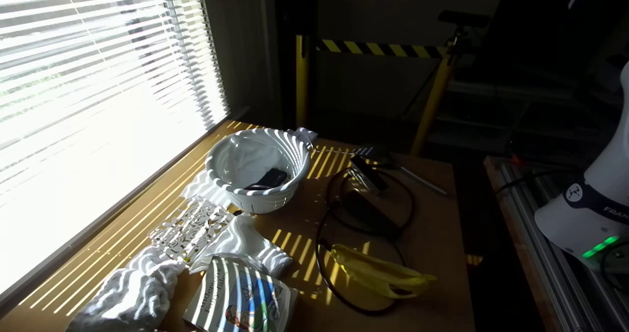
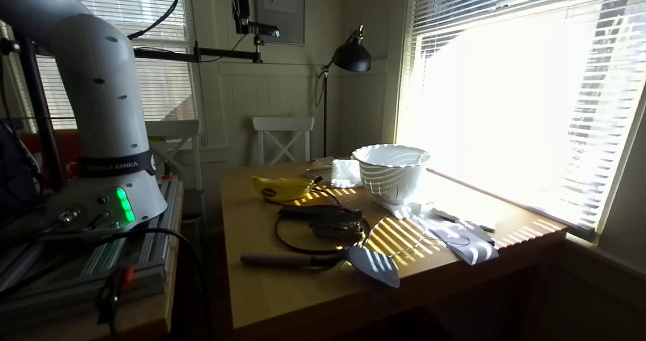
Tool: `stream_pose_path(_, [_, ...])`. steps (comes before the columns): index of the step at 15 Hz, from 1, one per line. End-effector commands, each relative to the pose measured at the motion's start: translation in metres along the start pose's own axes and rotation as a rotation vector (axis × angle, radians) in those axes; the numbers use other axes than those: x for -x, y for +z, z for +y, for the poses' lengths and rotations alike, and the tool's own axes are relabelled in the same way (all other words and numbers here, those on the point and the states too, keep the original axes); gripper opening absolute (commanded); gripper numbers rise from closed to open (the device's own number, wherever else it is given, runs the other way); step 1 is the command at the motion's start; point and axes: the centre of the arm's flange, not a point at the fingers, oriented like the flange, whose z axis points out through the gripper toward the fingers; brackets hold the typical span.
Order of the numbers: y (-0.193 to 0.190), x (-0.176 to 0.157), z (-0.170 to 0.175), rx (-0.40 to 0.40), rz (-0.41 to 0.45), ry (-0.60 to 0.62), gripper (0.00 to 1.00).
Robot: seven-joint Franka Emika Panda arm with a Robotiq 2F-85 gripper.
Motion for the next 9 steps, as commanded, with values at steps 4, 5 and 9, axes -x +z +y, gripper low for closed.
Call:
stream_pose_path(4, [0.0,-0.005,0.008,-0.007,0.011,0.002,1.0])
stream_pose_path(5, [-0.001,-0.011,0.019,-0.012,0.008,-0.003,1.0])
stream_pose_path(9, [-0.002,-0.038,0.062,-0.012,-0.006,-0.031,1.0])
